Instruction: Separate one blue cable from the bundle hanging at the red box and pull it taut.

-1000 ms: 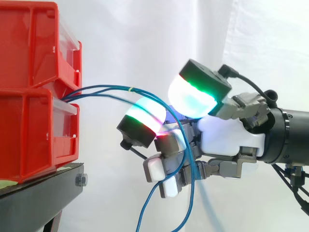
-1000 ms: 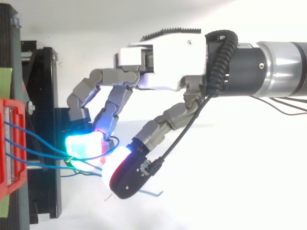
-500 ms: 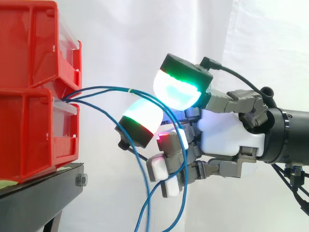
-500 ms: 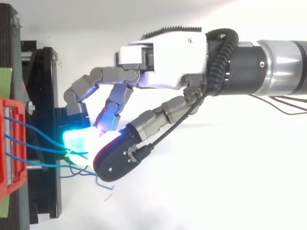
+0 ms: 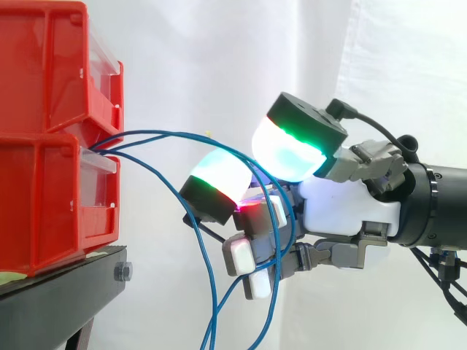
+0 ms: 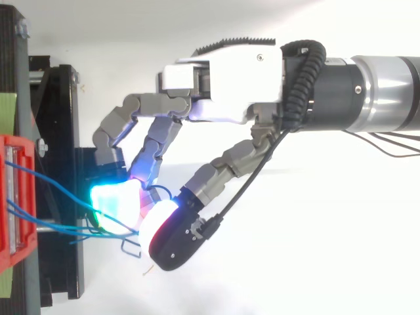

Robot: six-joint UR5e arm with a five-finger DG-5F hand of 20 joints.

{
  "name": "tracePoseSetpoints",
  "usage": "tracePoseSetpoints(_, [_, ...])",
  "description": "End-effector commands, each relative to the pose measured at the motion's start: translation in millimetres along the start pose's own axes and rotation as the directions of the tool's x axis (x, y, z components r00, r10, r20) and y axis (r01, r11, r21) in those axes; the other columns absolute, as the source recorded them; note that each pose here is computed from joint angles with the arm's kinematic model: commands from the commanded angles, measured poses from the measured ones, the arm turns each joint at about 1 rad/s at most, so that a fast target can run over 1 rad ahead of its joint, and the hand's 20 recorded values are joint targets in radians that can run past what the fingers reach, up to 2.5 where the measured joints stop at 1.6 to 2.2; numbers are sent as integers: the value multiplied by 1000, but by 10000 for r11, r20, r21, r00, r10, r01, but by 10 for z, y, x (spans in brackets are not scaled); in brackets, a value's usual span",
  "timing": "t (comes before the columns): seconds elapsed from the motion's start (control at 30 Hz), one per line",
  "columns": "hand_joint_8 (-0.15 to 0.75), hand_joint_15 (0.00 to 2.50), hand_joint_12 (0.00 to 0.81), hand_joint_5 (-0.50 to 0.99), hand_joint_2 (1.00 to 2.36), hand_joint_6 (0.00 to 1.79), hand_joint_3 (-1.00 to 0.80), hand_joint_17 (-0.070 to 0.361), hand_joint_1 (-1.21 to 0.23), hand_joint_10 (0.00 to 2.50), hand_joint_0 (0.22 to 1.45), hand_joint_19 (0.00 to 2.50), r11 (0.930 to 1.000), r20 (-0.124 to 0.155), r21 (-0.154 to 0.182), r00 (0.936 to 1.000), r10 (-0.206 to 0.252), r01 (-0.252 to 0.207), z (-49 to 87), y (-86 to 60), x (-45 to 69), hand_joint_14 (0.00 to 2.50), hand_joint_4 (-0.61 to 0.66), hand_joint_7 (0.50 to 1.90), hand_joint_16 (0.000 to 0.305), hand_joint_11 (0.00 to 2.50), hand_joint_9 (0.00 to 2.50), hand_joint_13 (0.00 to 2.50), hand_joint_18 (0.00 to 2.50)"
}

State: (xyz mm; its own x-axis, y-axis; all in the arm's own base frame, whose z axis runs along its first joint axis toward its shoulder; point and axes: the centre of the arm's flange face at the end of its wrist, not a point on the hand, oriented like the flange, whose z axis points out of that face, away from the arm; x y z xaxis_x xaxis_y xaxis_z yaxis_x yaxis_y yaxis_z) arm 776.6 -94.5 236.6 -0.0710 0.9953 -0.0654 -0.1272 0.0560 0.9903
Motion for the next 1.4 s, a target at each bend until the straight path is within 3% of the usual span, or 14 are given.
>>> tracePoseSetpoints(0.0, [393,508,356,-173,1000,908,-500,88,-921,15,732,495,10000,8,3,10000,-26,26,0,-3,0,19,209,986,39,997,1111,976,925])
tracePoseSetpoints(0.4, [386,528,352,-123,1000,863,-500,89,-735,16,595,557,10000,-8,2,10000,-41,41,0,-2,2,17,166,1096,39,906,1166,1007,924])
tracePoseSetpoints(0.67, [405,516,380,-124,1000,849,-500,102,-767,15,499,532,10000,-8,2,10000,-41,41,-3,-8,2,16,193,1075,45,887,1160,1012,953])
tracePoseSetpoints(0.83, [385,512,359,-126,1000,844,-500,92,-758,16,620,566,10000,-9,18,10000,-40,40,-4,-9,2,17,176,1091,41,890,1149,979,905])
tracePoseSetpoints(1.03, [379,520,370,-170,1010,886,-369,96,-881,17,690,551,10000,-7,2,10000,-54,54,3,-2,12,18,125,1064,43,911,1053,951,913])
tracePoseSetpoints(1.1, [364,526,371,-189,1008,903,-402,97,-949,16,729,548,10000,9,-12,10000,-57,57,1,9,0,17,170,1022,43,927,988,919,917])
tracePoseSetpoints(1.37, [355,512,369,-191,1000,887,-500,99,-992,16,748,534,10000,23,5,10000,-45,45,-4,-3,-22,19,174,990,44,936,949,862,911])
